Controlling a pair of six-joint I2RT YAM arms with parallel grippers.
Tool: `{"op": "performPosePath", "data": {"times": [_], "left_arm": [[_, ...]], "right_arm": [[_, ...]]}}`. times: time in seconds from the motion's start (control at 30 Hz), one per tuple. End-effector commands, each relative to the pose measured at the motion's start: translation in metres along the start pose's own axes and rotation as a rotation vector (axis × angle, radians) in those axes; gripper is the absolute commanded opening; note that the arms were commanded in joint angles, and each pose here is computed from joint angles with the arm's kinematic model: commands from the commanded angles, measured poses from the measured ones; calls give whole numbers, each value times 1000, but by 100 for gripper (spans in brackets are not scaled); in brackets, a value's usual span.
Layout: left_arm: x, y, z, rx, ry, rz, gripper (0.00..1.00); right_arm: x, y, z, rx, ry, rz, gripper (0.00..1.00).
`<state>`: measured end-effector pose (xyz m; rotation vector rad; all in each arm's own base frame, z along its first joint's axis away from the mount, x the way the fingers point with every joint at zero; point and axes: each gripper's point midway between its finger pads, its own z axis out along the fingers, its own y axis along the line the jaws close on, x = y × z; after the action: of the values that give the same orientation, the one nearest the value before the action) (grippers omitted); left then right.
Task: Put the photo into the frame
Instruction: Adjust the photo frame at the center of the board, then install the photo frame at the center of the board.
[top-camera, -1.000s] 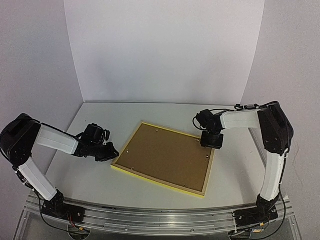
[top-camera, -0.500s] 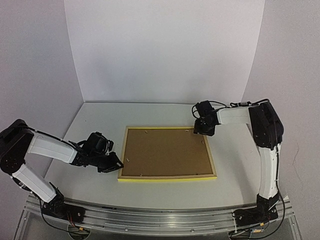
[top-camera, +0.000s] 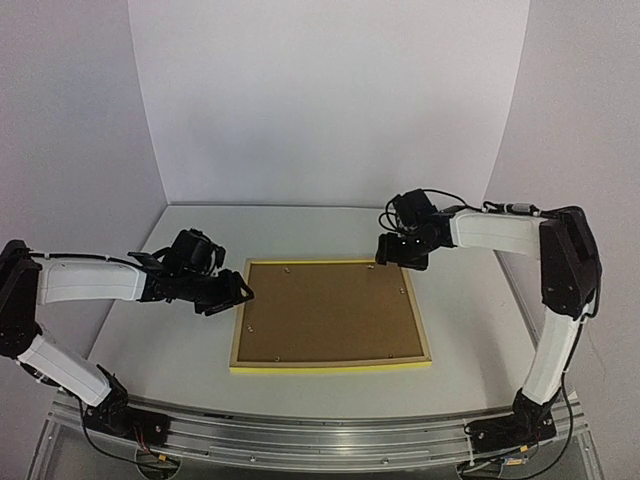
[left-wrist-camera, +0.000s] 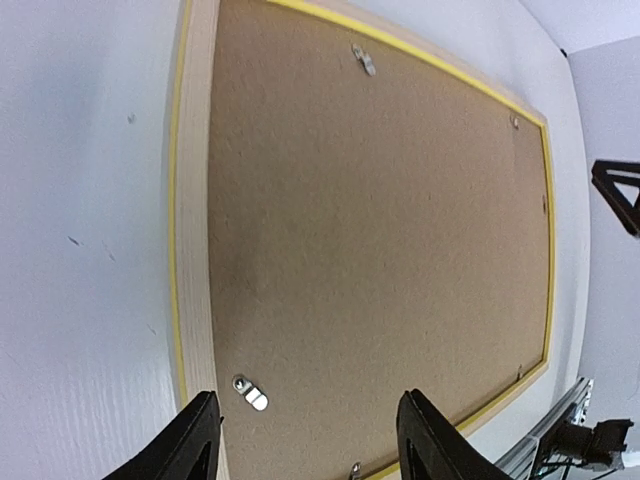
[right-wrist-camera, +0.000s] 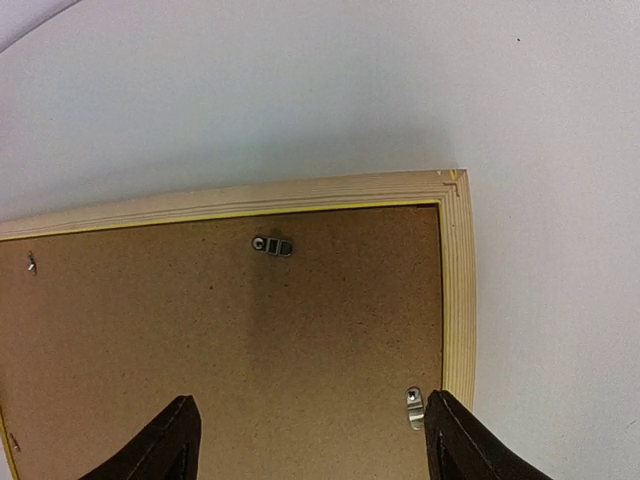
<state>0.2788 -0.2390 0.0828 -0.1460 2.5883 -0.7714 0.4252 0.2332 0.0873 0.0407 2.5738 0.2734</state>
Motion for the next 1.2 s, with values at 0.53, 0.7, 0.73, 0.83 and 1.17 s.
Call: {"op": "performPosePath", "data": {"times": [0.53,0.7,0.73,0.83,1.17], "left_arm": [[-57,28,54,19,1,-12,37],[-48,35,66,10,37,-25,28],[-46,36,68,11,45,-26,27],[-41,39,72,11,63,-38,22],[-24,51,77,-4,104,-88,11]], "right_arm": [[169,252,-40,-733,378,-382,63],[181,272,-27,-754,376,-399,64],[183,275,-24,-756,377,-400,63],[188,284,-14,-763,368,-403,63],[192,303,12,-770,360,-381,63]]}}
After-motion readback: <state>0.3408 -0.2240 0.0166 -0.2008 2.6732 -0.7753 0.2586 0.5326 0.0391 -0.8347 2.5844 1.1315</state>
